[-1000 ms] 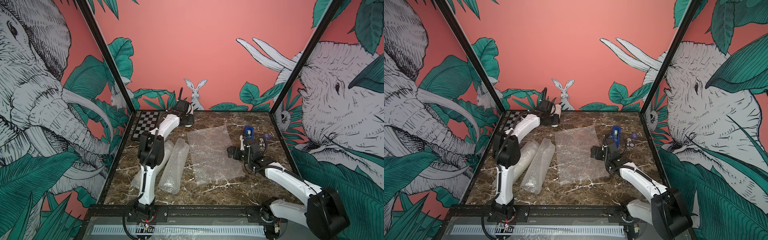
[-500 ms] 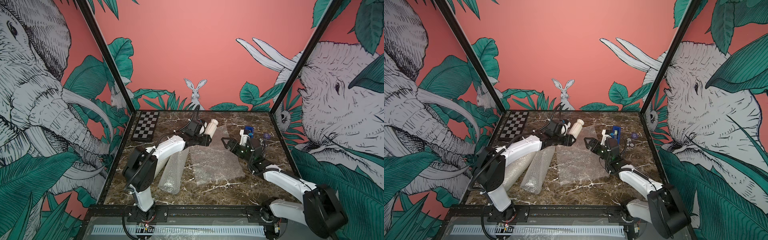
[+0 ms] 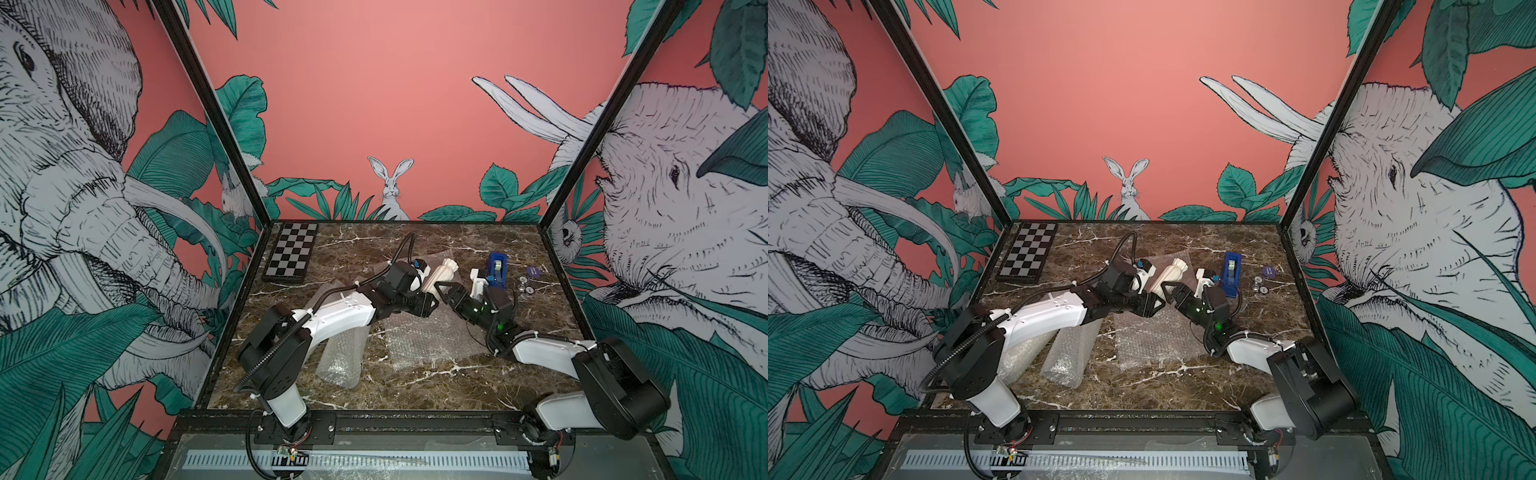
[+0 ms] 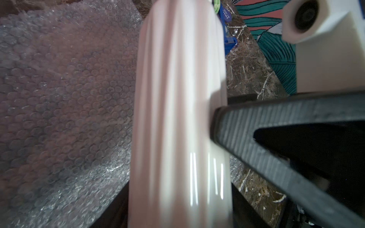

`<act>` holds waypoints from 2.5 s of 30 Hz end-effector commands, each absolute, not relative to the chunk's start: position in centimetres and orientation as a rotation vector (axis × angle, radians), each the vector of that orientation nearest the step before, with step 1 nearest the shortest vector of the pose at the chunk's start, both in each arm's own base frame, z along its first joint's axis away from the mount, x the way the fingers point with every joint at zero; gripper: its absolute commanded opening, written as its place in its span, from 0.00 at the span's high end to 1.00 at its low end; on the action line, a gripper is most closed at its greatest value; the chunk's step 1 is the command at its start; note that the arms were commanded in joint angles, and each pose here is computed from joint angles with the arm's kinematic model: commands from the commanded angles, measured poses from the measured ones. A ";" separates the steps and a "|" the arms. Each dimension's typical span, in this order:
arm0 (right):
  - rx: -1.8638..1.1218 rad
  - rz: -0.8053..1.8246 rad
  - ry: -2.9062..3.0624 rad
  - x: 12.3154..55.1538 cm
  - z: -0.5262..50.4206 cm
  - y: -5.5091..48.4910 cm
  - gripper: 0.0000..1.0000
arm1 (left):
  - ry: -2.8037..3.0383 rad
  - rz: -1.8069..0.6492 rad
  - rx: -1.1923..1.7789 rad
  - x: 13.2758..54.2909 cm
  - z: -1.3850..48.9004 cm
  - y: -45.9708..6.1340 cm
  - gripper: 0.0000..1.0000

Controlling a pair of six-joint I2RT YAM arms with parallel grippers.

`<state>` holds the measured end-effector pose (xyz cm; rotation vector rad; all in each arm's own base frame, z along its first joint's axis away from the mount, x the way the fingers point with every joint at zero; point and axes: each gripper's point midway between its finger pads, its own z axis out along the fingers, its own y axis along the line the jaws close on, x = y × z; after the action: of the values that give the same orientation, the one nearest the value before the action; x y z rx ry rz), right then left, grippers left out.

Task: Wrap vases in bubble wrap
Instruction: Pick up the vase from the center of the board, then adjust the bubble wrap at the center of the board, then place the vase in bubble wrap.

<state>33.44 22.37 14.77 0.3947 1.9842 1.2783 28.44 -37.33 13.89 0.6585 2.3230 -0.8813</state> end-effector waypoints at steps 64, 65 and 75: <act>-0.550 -0.011 2.271 28.6 16.3 14.0 0.69 | 2.659 -0.491 0.490 44.2 4.6 -36.9 0.21; -0.598 -0.016 2.260 28.7 16.3 14.6 0.69 | 2.648 -0.489 0.493 44.3 5.5 -36.9 0.19; -1.064 -0.130 2.161 28.9 14.6 19.5 0.70 | 2.473 -0.568 0.262 44.4 17.6 -30.0 0.07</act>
<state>27.65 17.92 12.61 -0.9510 2.2954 -0.0853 43.79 -32.52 9.41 0.3601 2.6265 -0.5018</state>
